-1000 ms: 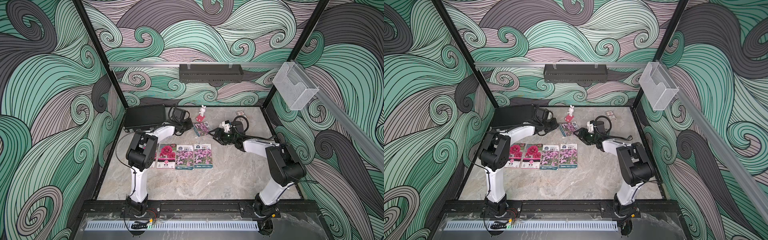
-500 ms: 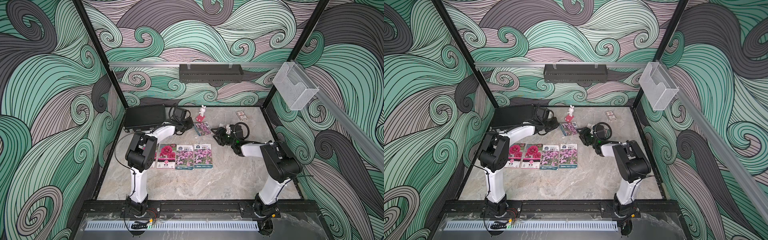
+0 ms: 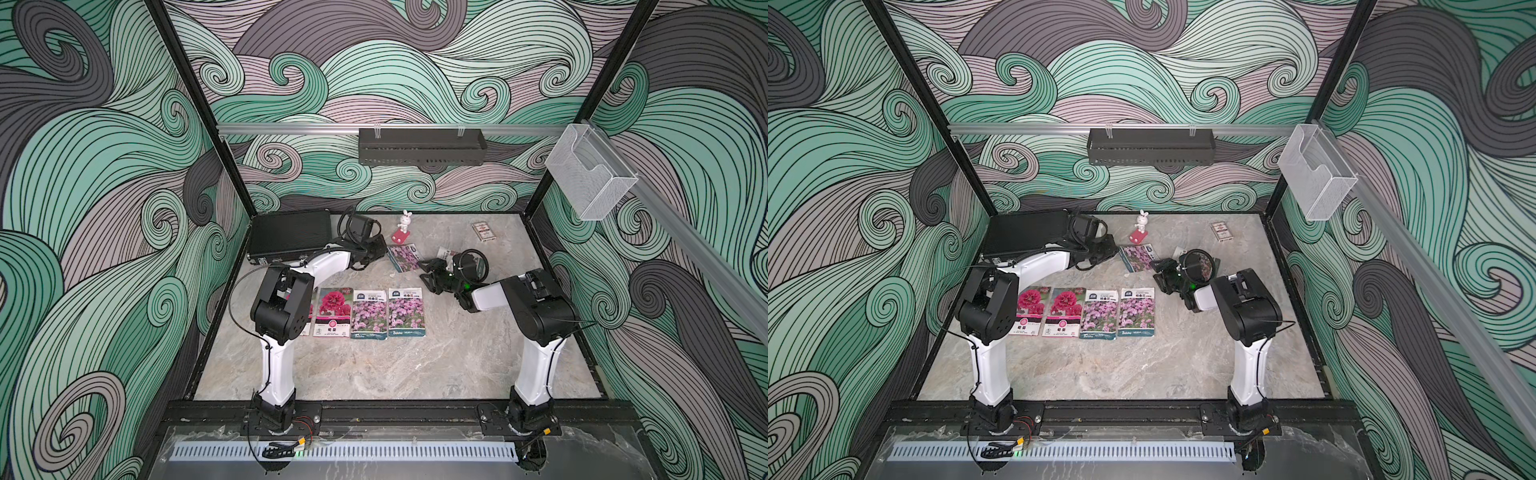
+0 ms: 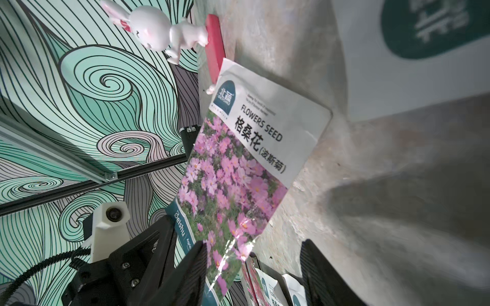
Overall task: Arrange the seed packets in a row
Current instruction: Pick up the seed packet from the center of the board, then place the seed packet at the center of the board.
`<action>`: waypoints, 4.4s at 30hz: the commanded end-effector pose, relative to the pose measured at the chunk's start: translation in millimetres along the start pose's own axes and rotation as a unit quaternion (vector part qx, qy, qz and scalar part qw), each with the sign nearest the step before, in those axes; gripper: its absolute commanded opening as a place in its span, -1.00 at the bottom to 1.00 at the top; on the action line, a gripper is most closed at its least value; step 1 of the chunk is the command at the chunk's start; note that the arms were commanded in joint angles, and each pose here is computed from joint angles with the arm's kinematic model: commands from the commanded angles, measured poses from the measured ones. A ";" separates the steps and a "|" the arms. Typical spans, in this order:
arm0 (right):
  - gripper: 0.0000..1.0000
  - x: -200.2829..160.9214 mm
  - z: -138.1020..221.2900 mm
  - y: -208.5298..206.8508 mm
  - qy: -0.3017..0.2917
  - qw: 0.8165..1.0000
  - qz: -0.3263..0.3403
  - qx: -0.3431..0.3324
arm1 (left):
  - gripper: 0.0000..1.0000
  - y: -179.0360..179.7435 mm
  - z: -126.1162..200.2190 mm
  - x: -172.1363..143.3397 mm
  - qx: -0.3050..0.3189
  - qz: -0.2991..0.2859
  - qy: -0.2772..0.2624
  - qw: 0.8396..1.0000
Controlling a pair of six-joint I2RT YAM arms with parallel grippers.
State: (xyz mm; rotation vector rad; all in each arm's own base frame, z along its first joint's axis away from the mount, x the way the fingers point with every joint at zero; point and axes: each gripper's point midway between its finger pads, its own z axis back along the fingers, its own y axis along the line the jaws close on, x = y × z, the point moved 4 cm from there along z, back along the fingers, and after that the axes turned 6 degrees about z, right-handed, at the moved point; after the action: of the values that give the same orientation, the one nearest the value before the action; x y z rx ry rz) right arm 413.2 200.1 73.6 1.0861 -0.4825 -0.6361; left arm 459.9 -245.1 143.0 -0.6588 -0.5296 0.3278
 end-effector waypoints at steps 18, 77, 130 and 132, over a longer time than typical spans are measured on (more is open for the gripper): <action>0.07 -4.2 -29.5 16.6 0.026 0.999 -0.003 0.033 | -1.00 -21.2 18.3 8.0 -0.022 -0.023 -0.015 0.999; -0.71 14.4 -36.3 47.3 0.035 0.997 0.040 0.059 | -1.00 -9.2 40.6 -25.4 -0.007 -0.054 -0.004 0.998; -0.94 -26.5 176.7 67.9 0.073 0.920 0.368 -0.109 | -1.00 -19.3 109.3 -28.9 0.008 -0.058 -0.026 0.998; -0.94 -32.5 182.2 55.2 0.083 0.921 0.360 -0.121 | -1.00 -19.4 111.6 -30.6 0.008 -0.059 -0.025 0.998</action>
State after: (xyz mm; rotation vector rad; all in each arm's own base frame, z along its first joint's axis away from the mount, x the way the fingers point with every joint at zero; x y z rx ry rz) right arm 298.1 128.2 206.4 0.6811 -0.6297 0.0494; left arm 384.3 -218.8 209.0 -0.5924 -0.6095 0.2430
